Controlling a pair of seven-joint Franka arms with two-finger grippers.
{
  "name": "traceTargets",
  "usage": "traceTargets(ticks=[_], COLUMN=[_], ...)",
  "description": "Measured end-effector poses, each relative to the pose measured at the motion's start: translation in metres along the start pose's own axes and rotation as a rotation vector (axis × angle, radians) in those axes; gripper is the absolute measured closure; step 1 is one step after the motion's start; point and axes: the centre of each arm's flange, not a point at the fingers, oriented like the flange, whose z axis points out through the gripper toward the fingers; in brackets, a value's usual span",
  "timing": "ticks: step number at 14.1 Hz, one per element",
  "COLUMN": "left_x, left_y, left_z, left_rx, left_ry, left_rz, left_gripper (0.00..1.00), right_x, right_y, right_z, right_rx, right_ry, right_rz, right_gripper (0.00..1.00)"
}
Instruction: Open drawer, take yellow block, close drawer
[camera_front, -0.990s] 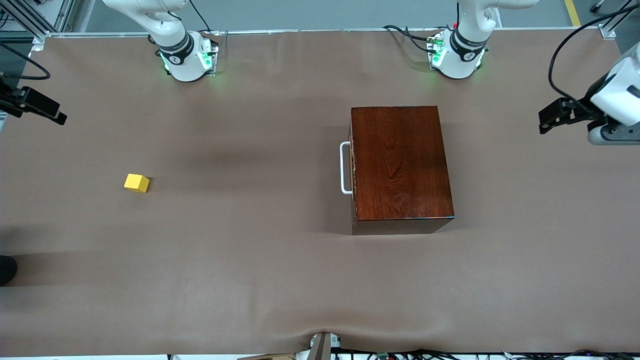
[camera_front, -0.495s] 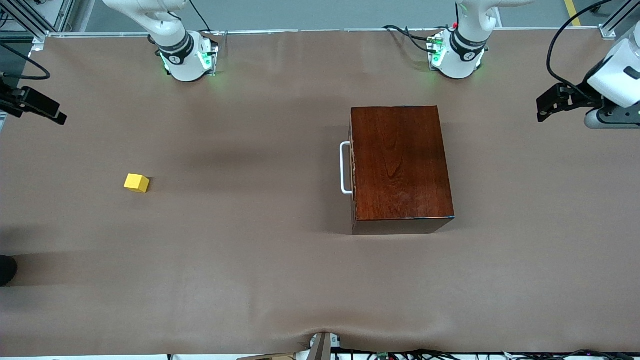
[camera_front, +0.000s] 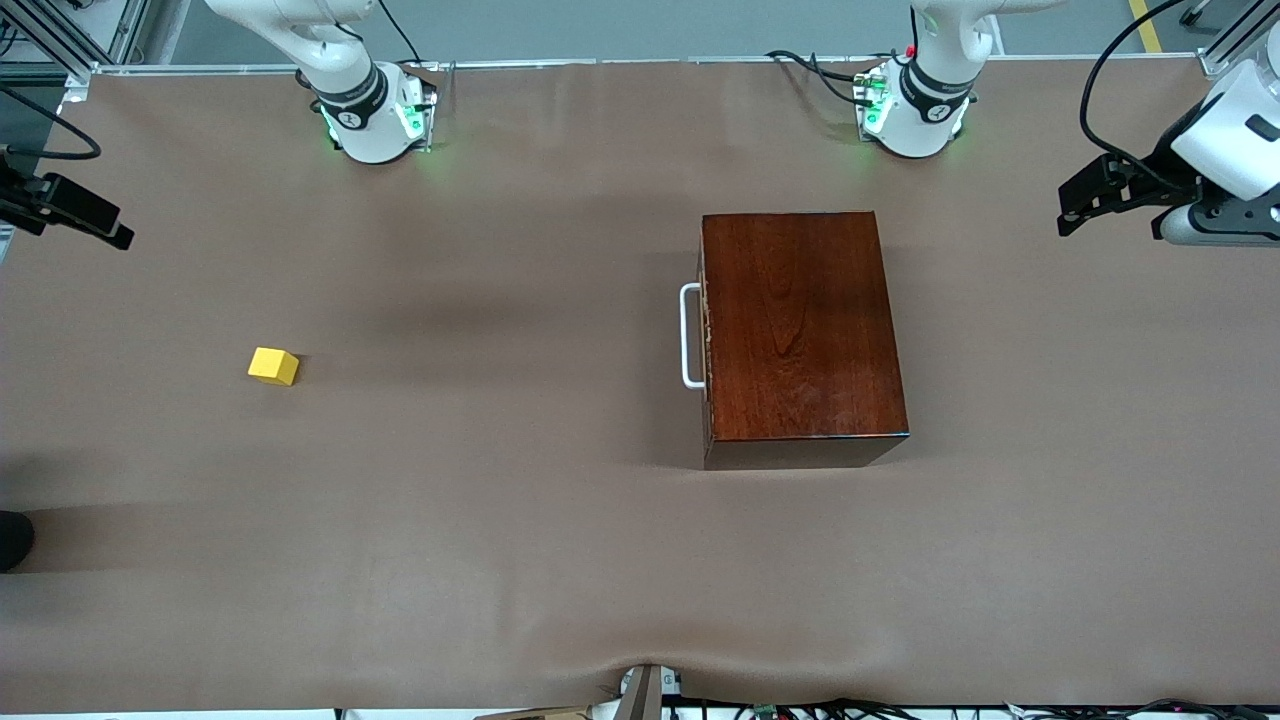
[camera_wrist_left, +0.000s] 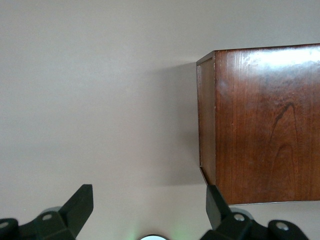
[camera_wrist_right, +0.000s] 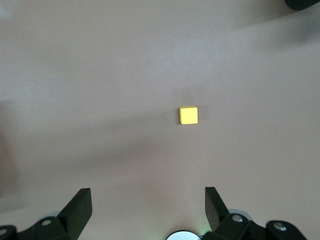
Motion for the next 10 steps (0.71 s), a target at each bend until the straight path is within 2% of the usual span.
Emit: traceTargets(ticks=[5, 10], left_x=[0.000, -0.001], left_y=[0.001, 0.002], left_z=[-0.009, -0.011], left_rx=[-0.002, -0.003], left_ry=[0.020, 0.024], left_rz=[-0.090, -0.097], left_gripper=[0.00, 0.00], right_x=[0.000, 0.000], right_y=[0.000, 0.000], right_z=[0.000, 0.000], right_rx=[0.000, 0.000], right_ry=[0.000, 0.000], right_rz=[0.000, 0.000], right_gripper=[0.00, 0.00])
